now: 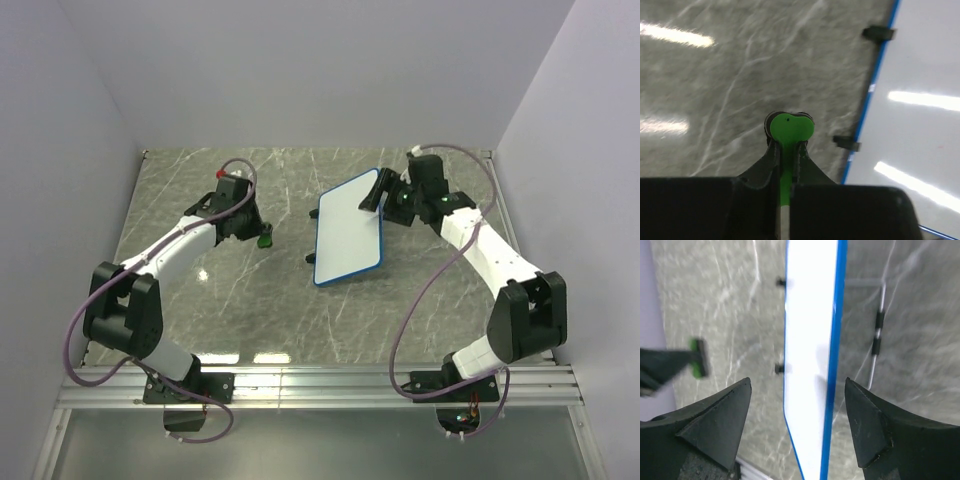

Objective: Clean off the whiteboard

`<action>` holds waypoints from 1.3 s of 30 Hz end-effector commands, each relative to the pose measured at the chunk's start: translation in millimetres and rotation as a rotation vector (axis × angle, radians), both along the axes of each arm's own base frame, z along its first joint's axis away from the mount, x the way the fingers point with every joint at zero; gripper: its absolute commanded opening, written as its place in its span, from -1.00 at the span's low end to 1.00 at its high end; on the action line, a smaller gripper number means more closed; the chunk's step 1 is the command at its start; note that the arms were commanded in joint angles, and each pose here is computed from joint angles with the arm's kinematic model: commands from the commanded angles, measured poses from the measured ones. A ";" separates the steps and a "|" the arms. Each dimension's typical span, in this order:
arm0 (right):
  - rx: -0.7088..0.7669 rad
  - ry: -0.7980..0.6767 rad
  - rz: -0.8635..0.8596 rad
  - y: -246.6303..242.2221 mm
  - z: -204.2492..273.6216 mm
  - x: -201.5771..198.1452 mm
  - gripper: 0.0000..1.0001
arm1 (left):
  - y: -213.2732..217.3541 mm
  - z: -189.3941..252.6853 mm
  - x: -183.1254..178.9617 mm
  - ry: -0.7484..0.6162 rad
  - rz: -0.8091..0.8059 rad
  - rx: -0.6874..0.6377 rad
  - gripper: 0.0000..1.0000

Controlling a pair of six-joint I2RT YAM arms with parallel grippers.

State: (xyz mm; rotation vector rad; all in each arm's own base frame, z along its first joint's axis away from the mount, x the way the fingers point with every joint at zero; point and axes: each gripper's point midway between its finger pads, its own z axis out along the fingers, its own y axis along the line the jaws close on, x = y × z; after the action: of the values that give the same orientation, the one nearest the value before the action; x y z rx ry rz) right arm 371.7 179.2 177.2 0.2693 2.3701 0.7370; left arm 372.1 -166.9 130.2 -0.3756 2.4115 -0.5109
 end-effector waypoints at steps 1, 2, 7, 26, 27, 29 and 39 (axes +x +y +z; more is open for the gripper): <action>-0.054 -0.167 -0.044 -21.3 62.1 14.9 0.64 | 25.8 -18.1 -11.7 0.035 0.020 0.146 -0.96; -0.054 -0.202 -0.057 -26.6 76.9 12.6 0.65 | 30.7 -30.1 -16.0 0.069 0.025 0.176 -0.94; -0.097 -0.237 -0.097 -48.4 89.1 -11.7 0.67 | 40.8 -58.8 -21.1 0.120 0.021 0.249 -0.39; -0.057 -0.313 -0.099 -76.5 83.3 -134.8 0.86 | 45.6 -11.8 -14.2 0.084 0.102 0.320 0.84; -0.032 -0.315 -0.095 -73.7 87.9 -137.5 0.87 | 48.4 -1.9 -13.0 0.067 0.113 0.327 0.85; -0.009 -0.334 -0.093 -72.2 100.6 -142.0 0.88 | 50.2 27.4 -10.4 0.019 0.130 0.317 0.86; 0.067 -0.429 -0.117 -75.0 157.0 -165.7 0.99 | 59.2 193.8 -12.3 -0.327 0.176 0.212 0.86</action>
State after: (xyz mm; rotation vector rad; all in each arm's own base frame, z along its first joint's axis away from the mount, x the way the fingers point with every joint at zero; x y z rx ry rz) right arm 217.4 105.4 307.2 0.2486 1.9774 0.7016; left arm 370.2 -119.4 277.8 -0.3878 2.1553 -0.2261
